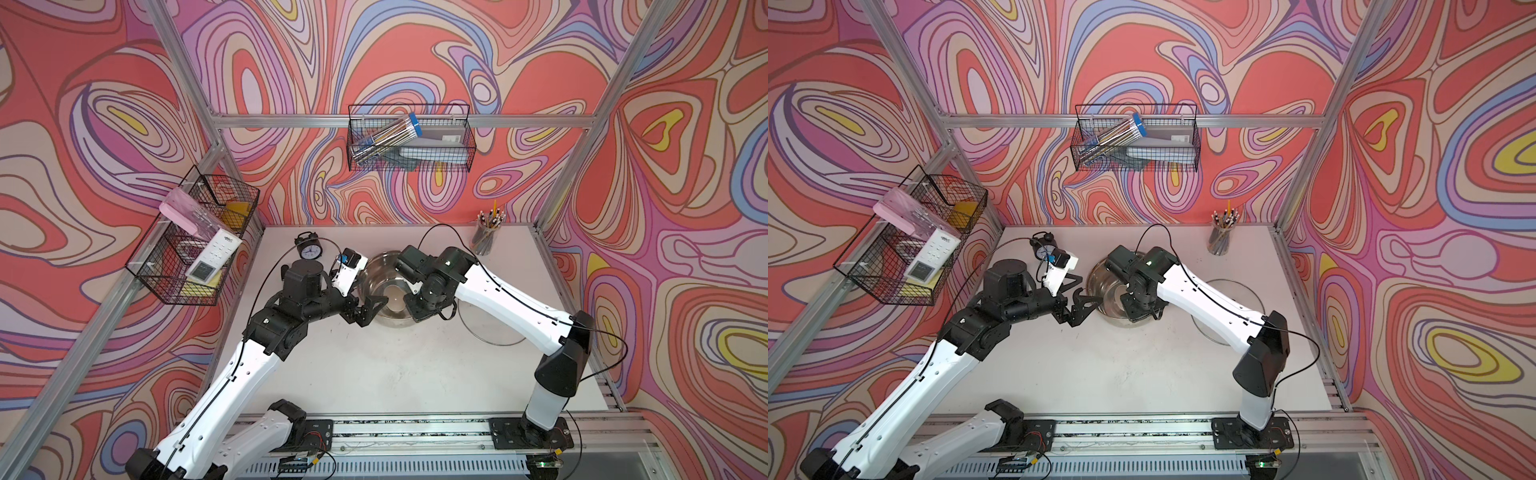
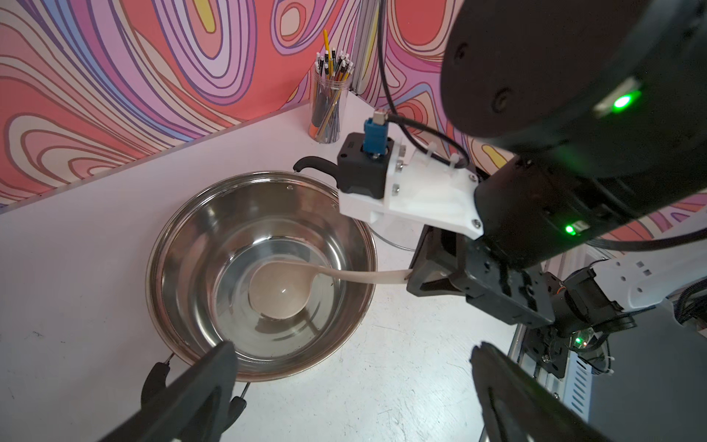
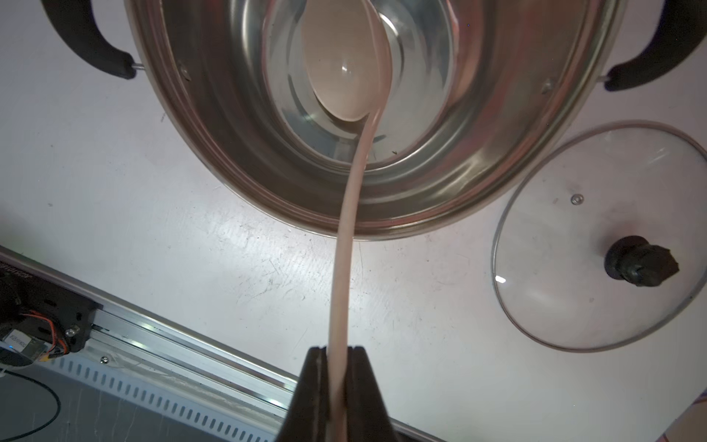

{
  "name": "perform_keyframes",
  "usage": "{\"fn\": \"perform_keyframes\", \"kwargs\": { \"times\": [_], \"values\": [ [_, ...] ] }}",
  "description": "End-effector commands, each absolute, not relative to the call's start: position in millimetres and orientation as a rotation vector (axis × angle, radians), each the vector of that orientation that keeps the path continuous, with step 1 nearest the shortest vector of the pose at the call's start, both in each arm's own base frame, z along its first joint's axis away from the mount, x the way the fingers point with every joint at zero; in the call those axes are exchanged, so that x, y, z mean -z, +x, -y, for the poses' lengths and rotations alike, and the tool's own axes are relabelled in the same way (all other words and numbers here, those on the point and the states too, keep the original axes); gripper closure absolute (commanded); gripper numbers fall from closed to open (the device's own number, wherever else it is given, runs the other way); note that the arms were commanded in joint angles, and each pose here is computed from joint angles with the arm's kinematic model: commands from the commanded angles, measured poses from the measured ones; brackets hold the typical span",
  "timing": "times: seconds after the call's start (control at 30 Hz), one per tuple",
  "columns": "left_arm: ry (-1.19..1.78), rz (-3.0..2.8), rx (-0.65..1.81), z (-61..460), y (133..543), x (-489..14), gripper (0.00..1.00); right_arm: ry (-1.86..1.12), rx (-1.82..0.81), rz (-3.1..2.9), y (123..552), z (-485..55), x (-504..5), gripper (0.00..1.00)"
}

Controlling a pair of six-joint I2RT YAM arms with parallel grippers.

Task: Stir the soup with a spoon
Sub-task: Stir the soup in the pan with a stick.

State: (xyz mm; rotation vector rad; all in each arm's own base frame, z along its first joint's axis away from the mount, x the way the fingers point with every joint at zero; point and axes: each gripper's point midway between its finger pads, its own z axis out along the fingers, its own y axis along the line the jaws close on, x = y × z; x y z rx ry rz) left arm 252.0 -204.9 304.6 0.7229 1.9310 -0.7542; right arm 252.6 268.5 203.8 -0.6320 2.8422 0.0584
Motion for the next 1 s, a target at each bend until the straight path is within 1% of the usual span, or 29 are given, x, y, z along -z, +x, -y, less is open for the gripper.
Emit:
{"fn": "perform_keyframes", "kwargs": {
  "times": [0.0,0.1,0.27,0.3,0.43,0.6,0.77,0.97],
  "values": [
    [0.732,-1.917,0.784,208,247,-306,0.01,-0.514,0.068,-2.831,258,-242,-206,1.00],
    [0.733,-1.917,0.788,209,247,-306,0.01,-0.438,0.095,-2.825,268,-229,-207,1.00],
    [0.726,-1.916,0.790,209,248,-308,0.01,-0.377,0.093,-2.770,294,-225,-221,1.00],
    [0.726,-1.914,0.790,209,248,-308,0.01,-0.384,0.108,-2.778,301,-229,-215,1.00],
    [0.725,-1.915,0.789,208,248,-308,0.01,-0.400,0.095,-2.754,320,-242,-217,1.00],
    [0.729,-1.919,0.786,208,246,-308,0.01,-0.457,-0.004,-2.757,335,-273,-213,1.00],
    [0.734,-1.920,0.784,207,245,-307,0.01,-0.524,-0.102,-2.753,332,-301,-213,1.00],
    [0.735,-1.924,0.783,206,243,-304,0.01,-0.642,-0.156,-2.763,304,-326,-208,1.00]
  ]
}}
